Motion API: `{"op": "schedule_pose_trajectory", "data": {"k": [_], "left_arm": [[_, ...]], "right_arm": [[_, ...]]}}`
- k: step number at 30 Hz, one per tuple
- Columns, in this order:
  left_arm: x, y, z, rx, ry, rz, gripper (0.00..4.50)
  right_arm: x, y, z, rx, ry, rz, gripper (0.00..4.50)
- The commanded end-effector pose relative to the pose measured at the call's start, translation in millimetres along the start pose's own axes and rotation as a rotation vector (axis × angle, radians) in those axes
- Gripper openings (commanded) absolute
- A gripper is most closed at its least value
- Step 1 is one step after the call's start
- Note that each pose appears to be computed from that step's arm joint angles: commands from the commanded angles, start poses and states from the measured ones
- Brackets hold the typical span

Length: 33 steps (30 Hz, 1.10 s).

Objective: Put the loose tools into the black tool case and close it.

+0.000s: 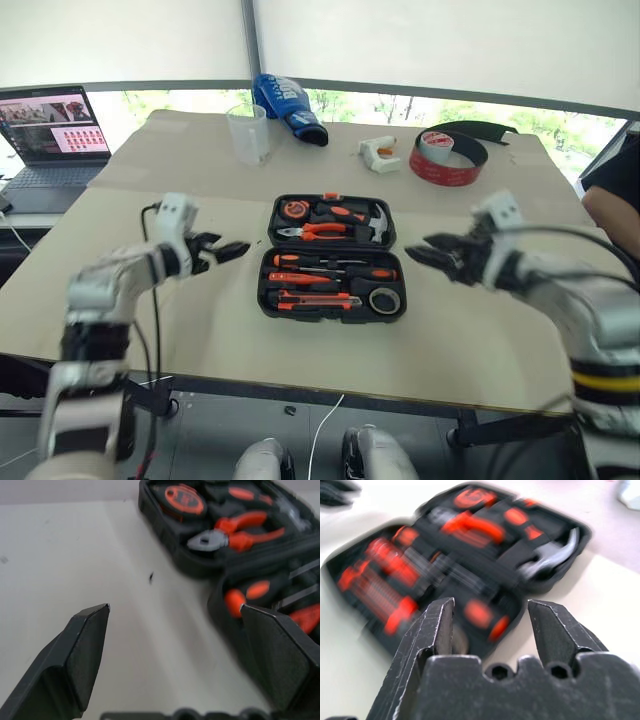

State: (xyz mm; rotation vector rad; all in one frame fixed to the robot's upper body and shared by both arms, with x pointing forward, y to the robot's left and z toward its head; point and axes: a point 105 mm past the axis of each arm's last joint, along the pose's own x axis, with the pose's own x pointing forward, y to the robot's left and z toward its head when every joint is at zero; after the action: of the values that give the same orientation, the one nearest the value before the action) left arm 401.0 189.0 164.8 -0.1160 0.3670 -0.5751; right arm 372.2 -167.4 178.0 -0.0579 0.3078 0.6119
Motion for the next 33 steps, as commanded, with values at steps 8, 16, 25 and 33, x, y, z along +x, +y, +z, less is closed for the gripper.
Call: {"op": "schedule_pose_trajectory", "data": {"k": [8,16,25,33], "left_arm": [[52.3,6.0,15.2,-0.042,-0.010,0.124,4.47],[63.1,3.0,11.5,-0.017,0.012,0.116,4.47],[20.6,12.9,29.4,0.316,-0.078,0.062,4.47],[-24.1,30.8,-18.7,0.458,0.058,0.136,2.23]], "right_arm": [[58.2,-46.1,3.1,0.063,0.066,-0.198,3.29],[72.4,-51.0,-1.5,0.060,0.089,-0.217,3.29],[29.3,-40.2,27.8,-0.133,-0.074,-0.085,3.29],[-6.8,-36.9,-22.3,-0.228,0.033,-0.106,0.51]]}}
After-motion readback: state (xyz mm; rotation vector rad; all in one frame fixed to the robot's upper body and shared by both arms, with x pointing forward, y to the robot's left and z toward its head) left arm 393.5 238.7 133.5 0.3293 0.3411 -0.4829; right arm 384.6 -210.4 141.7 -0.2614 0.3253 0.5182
